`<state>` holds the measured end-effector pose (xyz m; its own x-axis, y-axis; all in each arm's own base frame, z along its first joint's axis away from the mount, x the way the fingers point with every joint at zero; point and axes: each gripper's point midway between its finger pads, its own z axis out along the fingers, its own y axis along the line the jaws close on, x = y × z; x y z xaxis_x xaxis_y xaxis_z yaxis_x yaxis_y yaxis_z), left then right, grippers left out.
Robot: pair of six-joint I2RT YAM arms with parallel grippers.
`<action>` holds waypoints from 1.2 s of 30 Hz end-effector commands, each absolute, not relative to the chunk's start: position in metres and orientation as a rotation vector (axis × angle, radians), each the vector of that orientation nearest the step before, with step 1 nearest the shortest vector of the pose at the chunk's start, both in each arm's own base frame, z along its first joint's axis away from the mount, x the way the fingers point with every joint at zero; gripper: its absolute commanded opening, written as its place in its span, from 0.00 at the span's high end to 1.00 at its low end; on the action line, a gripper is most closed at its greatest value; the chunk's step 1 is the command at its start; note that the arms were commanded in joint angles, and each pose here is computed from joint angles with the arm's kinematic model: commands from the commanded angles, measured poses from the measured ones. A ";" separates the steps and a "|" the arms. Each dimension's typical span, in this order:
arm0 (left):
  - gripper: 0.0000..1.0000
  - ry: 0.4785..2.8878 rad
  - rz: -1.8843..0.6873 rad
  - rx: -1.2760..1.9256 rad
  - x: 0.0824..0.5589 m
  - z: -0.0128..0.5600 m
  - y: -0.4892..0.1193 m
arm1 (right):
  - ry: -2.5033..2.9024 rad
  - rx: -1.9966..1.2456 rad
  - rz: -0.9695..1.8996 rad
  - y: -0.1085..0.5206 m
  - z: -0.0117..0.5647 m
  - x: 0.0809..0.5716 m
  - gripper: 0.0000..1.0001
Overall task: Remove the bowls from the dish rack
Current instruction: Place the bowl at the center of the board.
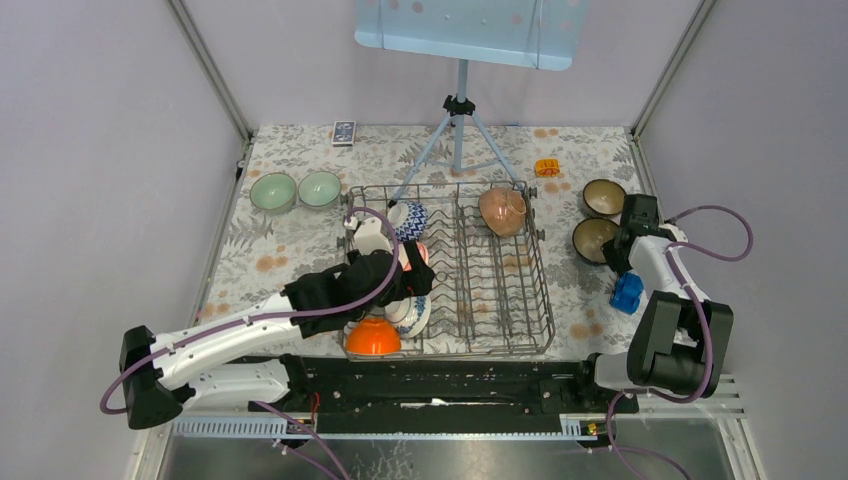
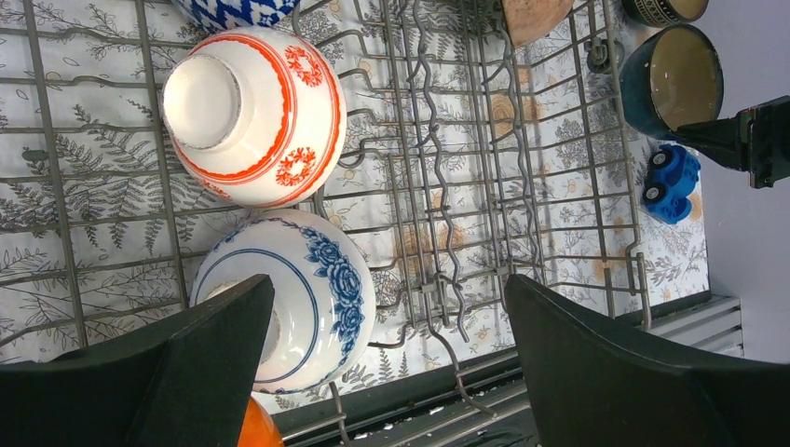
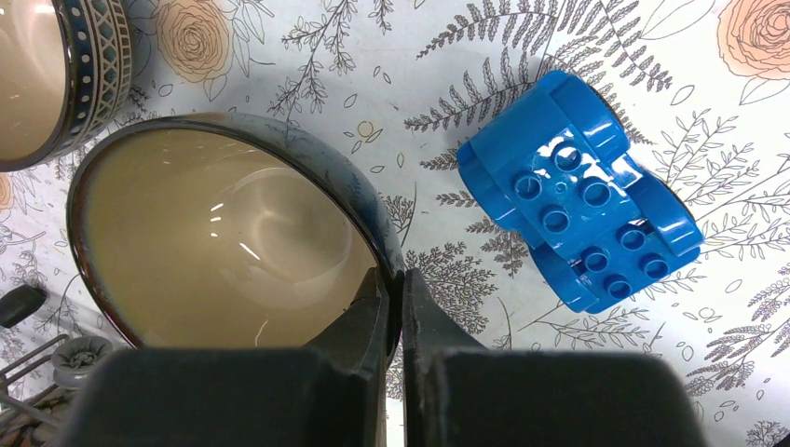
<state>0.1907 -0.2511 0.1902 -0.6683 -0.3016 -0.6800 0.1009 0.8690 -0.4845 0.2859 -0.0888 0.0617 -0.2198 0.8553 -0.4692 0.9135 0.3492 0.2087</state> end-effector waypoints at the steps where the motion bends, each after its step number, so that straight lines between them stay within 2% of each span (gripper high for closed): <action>1: 0.01 2.186 -0.689 -0.178 0.194 0.204 -0.258 | 2.005 1.559 -0.096 -0.095 0.077 0.303 1.00; 7: 0.01 2.189 -0.689 -0.175 0.194 0.204 -0.258 | 2.031 1.572 -0.113 -0.094 0.070 0.298 1.00; 20: 0.01 2.170 -0.681 -0.178 0.194 0.209 -0.251 | 2.058 1.560 -0.110 -0.091 0.069 0.291 0.81; 24: 0.01 2.171 -0.686 -0.179 0.193 0.209 -0.252 | 2.070 1.538 -0.125 -0.092 0.073 0.288 0.64; 27: 0.01 2.168 -0.694 -0.175 0.192 0.211 -0.251 | 2.078 1.507 -0.123 -0.092 0.079 0.287 0.37; 29: 0.01 2.168 -0.690 -0.168 0.192 0.211 -0.250 | 2.081 1.495 -0.118 -0.091 0.085 0.287 0.23; 32: 0.01 2.164 -0.678 -0.152 0.192 0.210 -0.248 | 2.087 1.474 -0.082 -0.086 0.098 0.286 0.13; 36: 0.01 2.156 -0.628 -0.118 0.195 0.212 -0.245 | 2.080 1.344 -0.018 -0.081 0.137 0.290 0.08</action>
<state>0.1896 -0.2468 0.1969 -0.6576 -0.3034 -0.6896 0.1126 0.8654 -0.4882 0.2819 -0.0825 0.0862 -0.2497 0.8461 -0.4709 0.8818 0.3997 0.2505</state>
